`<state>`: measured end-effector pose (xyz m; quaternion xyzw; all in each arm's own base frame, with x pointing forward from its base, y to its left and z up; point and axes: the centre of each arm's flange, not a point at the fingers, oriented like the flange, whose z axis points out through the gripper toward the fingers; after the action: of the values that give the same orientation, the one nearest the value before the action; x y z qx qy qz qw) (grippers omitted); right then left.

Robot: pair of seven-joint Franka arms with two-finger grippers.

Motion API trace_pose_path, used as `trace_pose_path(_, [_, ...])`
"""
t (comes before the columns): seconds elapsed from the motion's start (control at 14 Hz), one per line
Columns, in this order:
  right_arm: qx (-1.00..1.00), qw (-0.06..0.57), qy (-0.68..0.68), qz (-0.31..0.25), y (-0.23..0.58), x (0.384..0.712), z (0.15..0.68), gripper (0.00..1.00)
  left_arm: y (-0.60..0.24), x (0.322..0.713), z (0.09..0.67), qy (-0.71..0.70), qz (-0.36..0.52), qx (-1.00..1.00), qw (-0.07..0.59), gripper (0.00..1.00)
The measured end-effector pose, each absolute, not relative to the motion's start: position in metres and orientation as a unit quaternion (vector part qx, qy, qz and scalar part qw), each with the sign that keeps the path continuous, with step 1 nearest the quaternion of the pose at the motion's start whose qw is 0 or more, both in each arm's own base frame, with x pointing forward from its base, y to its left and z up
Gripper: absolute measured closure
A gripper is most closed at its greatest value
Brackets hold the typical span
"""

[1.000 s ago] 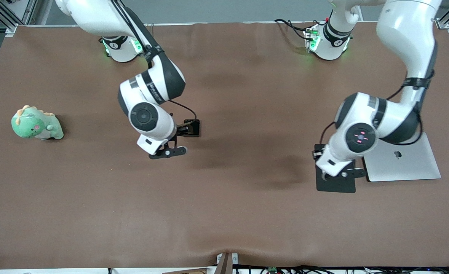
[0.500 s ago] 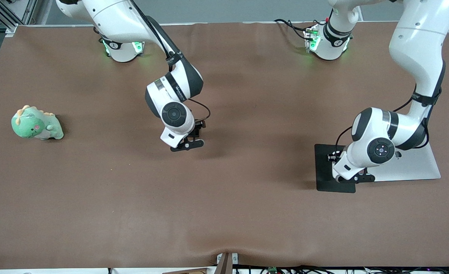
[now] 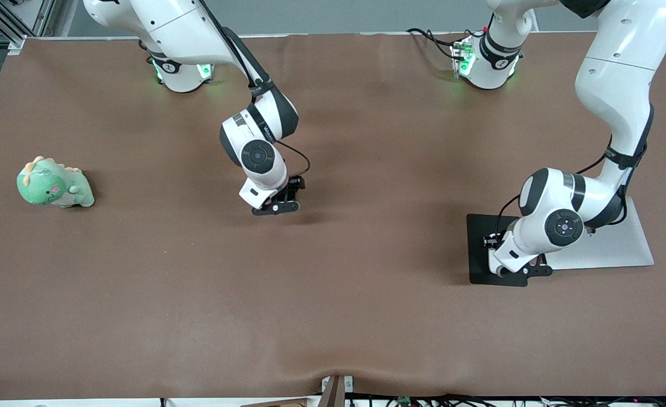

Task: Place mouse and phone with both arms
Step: 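Lower the mouse onto the pad while the right gripper grasps the phone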

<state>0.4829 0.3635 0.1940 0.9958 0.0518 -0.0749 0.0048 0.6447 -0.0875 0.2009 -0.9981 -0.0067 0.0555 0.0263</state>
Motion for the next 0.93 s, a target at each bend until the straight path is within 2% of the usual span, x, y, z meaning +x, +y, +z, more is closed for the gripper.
trace_pose_path(0.64, [0.997,-0.005,0.018,-0.073,0.373,0.469,0.192,0.00,-0.091,0.651,0.184,0.007,0.021,-1.000,0.019,0.37])
trace_pose_path(0.79, [0.997,-0.008,0.019,-0.068,0.374,0.468,0.191,0.00,-0.091,0.651,0.183,0.007,0.020,-1.000,0.019,0.25])
trace_pose_path(0.93, [0.998,-0.012,0.017,-0.058,0.371,0.468,0.187,0.00,-0.090,0.653,0.185,0.006,0.018,-1.000,0.019,0.05])
